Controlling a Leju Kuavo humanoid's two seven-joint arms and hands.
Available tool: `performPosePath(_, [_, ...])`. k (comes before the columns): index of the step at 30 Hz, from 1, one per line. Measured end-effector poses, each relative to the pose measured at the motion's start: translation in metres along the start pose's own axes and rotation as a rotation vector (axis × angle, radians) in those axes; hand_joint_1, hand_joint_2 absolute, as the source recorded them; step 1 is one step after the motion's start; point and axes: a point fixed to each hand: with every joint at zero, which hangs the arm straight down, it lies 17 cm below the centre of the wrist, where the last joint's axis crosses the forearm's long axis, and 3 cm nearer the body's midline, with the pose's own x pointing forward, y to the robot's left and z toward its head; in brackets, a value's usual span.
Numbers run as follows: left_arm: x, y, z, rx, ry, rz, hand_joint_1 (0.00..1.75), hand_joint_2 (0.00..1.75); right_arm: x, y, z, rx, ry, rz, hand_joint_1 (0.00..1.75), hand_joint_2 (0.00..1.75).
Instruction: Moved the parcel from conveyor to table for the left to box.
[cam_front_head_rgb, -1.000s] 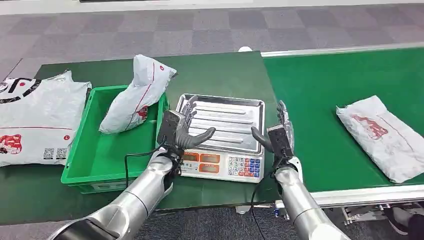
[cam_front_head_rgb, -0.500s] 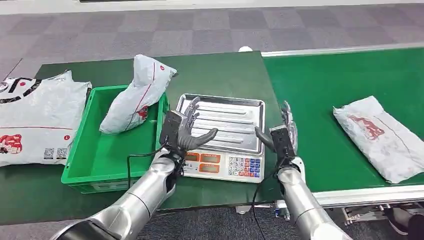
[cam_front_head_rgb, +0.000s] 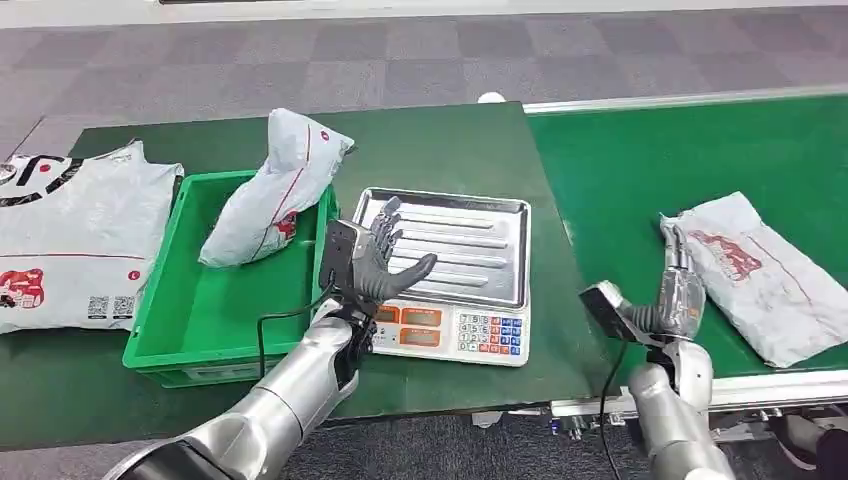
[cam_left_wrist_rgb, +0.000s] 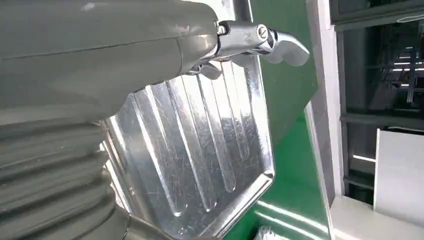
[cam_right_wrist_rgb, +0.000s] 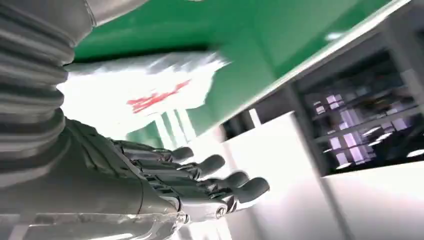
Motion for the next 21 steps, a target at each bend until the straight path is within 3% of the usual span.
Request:
performPosePath(6, [0.0, -0.001, 0.0, -0.002, -0.002, -0.004, 0.0, 1.75, -0.027, -0.007, 0.003, -0.009, 0.068, 0.032, 0.0, 1.75])
performPosePath(11, [0.001, 0.006, 0.0, 0.016, -0.011, -0.023, 0.0, 1.75, -0.06, -0.007, 0.004, 0.034, 0.125, 0.151, 0.0, 1.75])
performPosePath(21, [0.003, 0.015, 0.0, 0.021, -0.024, -0.048, 0.0, 1.75, -0.152, -0.018, 0.012, 0.092, 0.373, 0.261, 0.0, 1.75])
